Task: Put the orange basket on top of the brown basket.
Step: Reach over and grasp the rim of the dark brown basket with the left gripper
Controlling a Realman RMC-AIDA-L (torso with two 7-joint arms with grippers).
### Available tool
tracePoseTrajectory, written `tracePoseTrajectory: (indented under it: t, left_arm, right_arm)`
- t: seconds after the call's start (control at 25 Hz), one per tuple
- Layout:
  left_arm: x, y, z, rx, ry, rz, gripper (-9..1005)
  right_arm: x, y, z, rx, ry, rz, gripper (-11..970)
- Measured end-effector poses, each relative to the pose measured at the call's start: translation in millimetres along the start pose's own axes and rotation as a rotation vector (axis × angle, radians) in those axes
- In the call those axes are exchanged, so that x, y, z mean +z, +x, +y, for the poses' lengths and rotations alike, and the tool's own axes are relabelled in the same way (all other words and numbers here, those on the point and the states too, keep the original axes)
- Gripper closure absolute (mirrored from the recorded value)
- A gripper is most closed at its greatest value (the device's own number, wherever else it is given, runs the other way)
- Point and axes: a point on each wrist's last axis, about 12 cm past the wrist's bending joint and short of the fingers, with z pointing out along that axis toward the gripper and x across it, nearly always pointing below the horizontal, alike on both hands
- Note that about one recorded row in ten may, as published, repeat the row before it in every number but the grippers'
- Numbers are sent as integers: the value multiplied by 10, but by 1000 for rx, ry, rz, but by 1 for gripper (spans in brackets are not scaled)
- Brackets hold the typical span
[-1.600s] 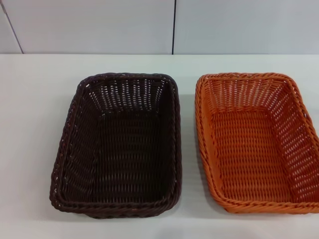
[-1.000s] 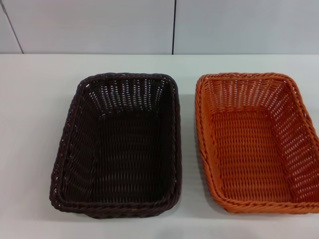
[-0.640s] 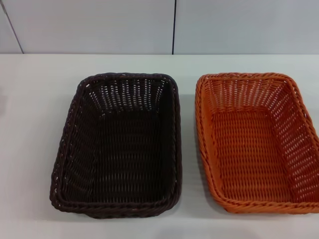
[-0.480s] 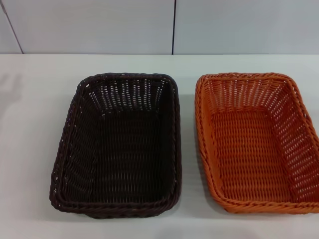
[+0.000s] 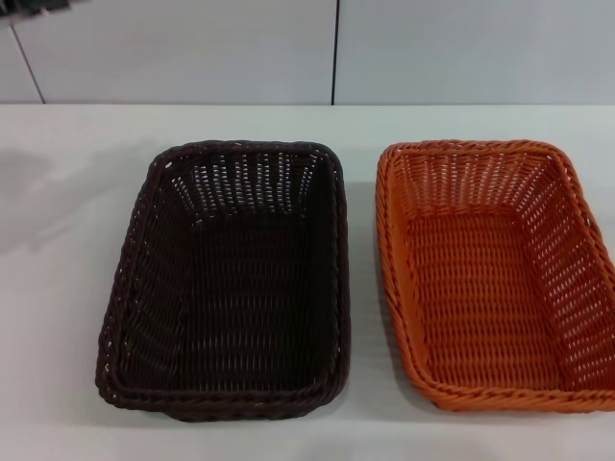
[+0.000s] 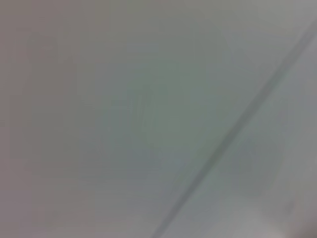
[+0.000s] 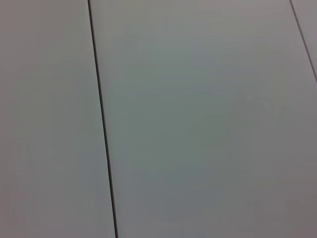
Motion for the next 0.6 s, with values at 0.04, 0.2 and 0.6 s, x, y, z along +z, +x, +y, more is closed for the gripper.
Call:
tracePoseTrajectory:
  t: [0.04,0.2,0.6]
  left_arm:
    - [50,-119,-255,62,36,192,552]
    - [58,-138,-369,101,28,253,550]
    - [105,188,-1065,269,-111,532,538]
  right_arm:
    - [-4,2,-5,-1,1,1,384]
    - [-10,5,-13,-1,3,3,384]
    - [22,-11,-4,-1,2,-4,385]
